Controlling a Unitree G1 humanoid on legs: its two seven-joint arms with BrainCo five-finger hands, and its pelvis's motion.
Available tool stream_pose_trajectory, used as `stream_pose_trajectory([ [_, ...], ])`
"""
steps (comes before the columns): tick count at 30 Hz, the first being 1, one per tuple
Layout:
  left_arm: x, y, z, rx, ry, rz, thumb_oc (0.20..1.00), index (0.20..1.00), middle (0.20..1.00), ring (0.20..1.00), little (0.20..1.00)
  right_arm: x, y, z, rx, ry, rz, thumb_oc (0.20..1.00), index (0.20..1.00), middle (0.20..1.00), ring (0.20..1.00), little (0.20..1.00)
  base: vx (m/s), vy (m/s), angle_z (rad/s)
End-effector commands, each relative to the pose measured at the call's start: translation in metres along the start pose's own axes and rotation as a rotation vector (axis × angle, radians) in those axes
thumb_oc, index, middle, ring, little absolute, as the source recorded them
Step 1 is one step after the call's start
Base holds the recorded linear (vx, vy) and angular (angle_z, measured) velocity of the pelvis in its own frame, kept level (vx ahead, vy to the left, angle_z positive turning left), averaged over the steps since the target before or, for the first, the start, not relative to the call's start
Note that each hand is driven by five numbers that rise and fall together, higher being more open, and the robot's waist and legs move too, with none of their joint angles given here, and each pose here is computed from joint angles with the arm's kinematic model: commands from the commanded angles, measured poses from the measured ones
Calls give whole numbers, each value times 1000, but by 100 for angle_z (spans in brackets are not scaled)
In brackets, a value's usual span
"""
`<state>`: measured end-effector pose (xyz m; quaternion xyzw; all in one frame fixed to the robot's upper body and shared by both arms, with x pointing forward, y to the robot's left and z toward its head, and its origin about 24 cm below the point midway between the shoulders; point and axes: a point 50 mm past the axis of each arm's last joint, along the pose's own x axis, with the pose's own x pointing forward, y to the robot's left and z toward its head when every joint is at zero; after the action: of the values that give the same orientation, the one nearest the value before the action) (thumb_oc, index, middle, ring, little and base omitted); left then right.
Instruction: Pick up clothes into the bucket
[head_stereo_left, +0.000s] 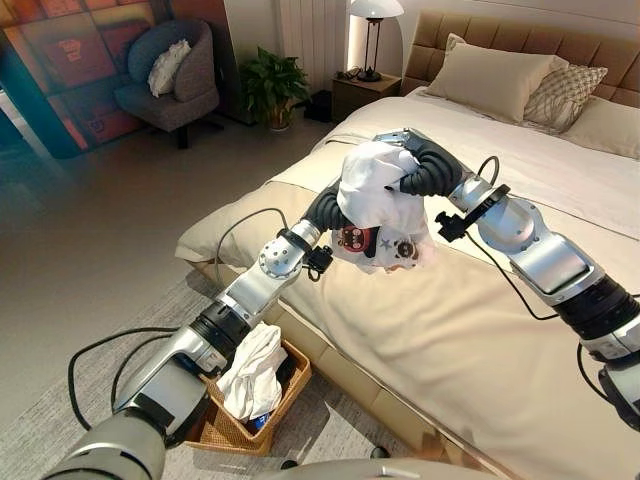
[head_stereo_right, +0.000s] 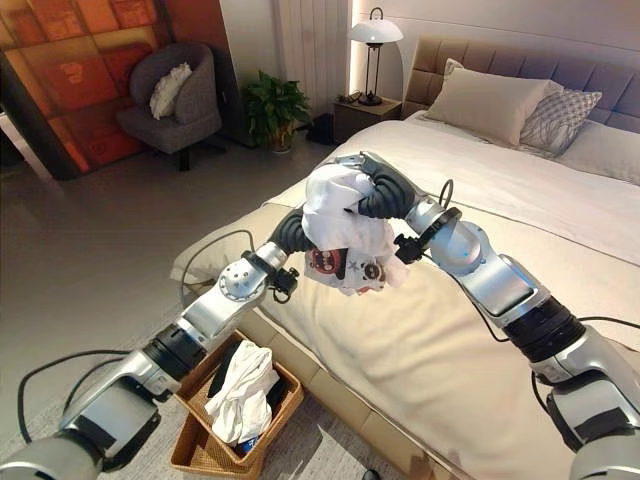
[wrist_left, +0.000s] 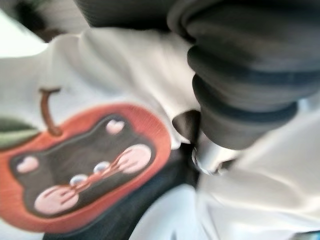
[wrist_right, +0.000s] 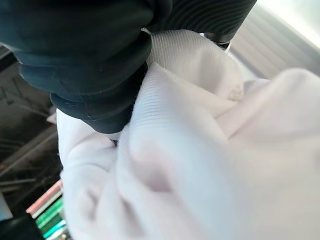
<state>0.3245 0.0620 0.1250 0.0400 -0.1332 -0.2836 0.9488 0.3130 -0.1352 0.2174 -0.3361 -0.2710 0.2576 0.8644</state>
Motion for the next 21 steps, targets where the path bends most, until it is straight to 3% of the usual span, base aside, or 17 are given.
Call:
stream_pose_trajectory([
  [1, 10, -18, -1, -137, 0, -66, 200, 200, 200, 200, 200, 10, -10, 71, 78, -381, -70, 1000, 1000, 1000, 1000, 1000, 0, 0, 0],
  [7, -14, -4, -24, -291, 65, 37, 200, 200, 200, 200, 200, -1, -24, 48, 50, -281, -200, 1000, 1000, 1000, 1000, 1000, 0, 0, 0],
  [11, -29, 9, -30, -284, 82, 87, 200, 200, 200, 200, 200, -16, -35, 28, 33, -187, -289, 1000, 1000, 1000, 1000, 1000, 0, 0, 0],
  [18, -86, 65, -44, -259, 115, 344, 200, 200, 200, 200, 200, -77, -39, -37, 96, 129, -494, 1000, 1000, 1000, 1000, 1000, 0, 0, 0],
  [21, -127, 101, -48, -187, 144, 546, 200, 200, 200, 200, 200, -132, -16, -81, 194, 381, -635, 1000, 1000, 1000, 1000, 1000, 2, 6, 1],
])
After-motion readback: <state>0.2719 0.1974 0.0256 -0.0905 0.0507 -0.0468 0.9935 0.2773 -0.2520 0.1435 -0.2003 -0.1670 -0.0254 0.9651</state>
